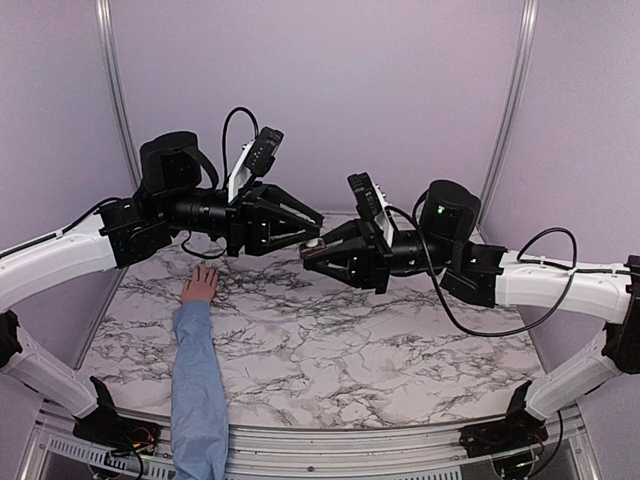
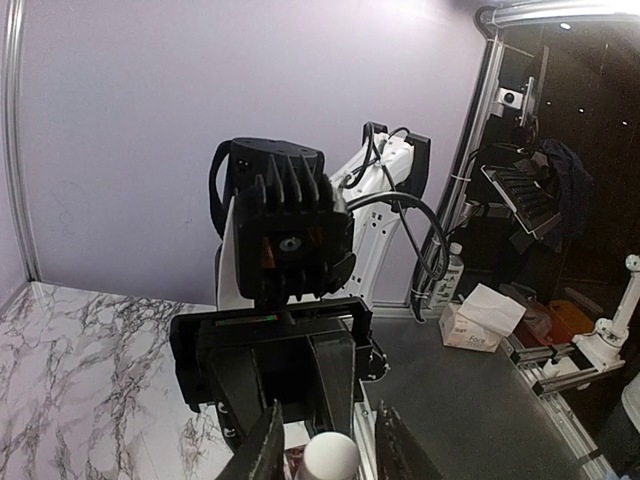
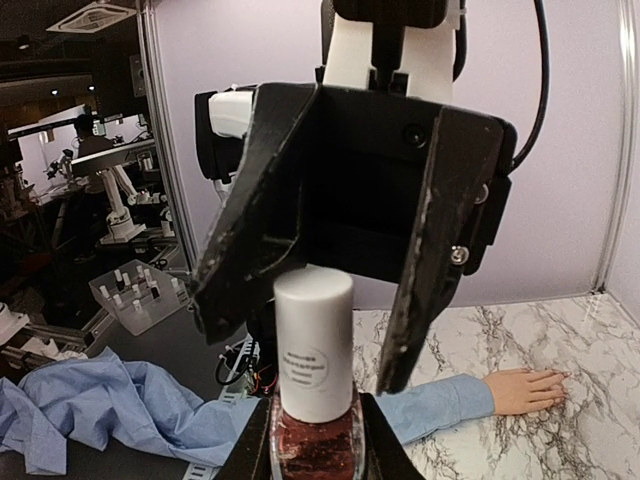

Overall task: Paint the nails
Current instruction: Unscrew the nail polish bottle.

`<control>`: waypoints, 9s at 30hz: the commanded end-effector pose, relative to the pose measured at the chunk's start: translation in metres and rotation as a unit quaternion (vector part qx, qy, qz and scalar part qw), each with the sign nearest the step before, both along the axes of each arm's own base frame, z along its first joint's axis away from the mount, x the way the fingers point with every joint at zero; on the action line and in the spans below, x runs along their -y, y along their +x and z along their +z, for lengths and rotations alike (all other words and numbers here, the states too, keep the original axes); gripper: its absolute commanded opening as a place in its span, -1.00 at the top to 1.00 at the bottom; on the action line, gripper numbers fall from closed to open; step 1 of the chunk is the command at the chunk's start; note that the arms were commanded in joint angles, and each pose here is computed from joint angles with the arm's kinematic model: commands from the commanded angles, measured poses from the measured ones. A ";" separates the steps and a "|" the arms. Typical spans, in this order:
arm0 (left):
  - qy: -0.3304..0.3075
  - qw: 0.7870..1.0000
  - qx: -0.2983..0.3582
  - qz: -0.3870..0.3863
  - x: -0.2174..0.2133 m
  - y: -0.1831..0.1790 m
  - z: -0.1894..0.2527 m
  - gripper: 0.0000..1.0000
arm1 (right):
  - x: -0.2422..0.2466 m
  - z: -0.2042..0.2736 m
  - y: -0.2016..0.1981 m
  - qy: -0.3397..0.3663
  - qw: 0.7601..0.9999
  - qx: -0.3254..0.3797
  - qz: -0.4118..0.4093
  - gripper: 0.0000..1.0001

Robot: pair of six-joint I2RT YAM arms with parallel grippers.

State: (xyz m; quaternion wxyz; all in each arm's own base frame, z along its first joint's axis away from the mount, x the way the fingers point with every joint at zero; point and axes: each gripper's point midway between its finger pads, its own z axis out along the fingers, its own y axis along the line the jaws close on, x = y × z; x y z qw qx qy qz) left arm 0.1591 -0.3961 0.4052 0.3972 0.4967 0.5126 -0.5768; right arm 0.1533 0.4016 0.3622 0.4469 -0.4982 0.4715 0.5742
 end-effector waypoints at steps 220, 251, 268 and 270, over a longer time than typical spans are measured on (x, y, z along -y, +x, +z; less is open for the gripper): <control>-0.040 0.965 0.095 0.241 -0.059 0.051 0.039 -0.40 | 0.013 0.017 0.050 -0.003 0.981 0.125 -0.148 1.00; -0.018 0.995 0.087 -0.046 0.000 -0.012 0.015 0.06 | 0.012 0.032 -0.011 0.009 0.996 0.004 0.092 1.00; 0.006 0.994 0.103 0.021 -0.002 -0.002 0.009 0.93 | 0.003 0.037 0.008 0.024 0.998 -0.003 0.063 1.00; 0.011 0.994 0.103 0.039 -0.004 0.002 0.007 1.00 | 0.002 0.037 0.014 0.026 0.999 -0.005 0.048 1.00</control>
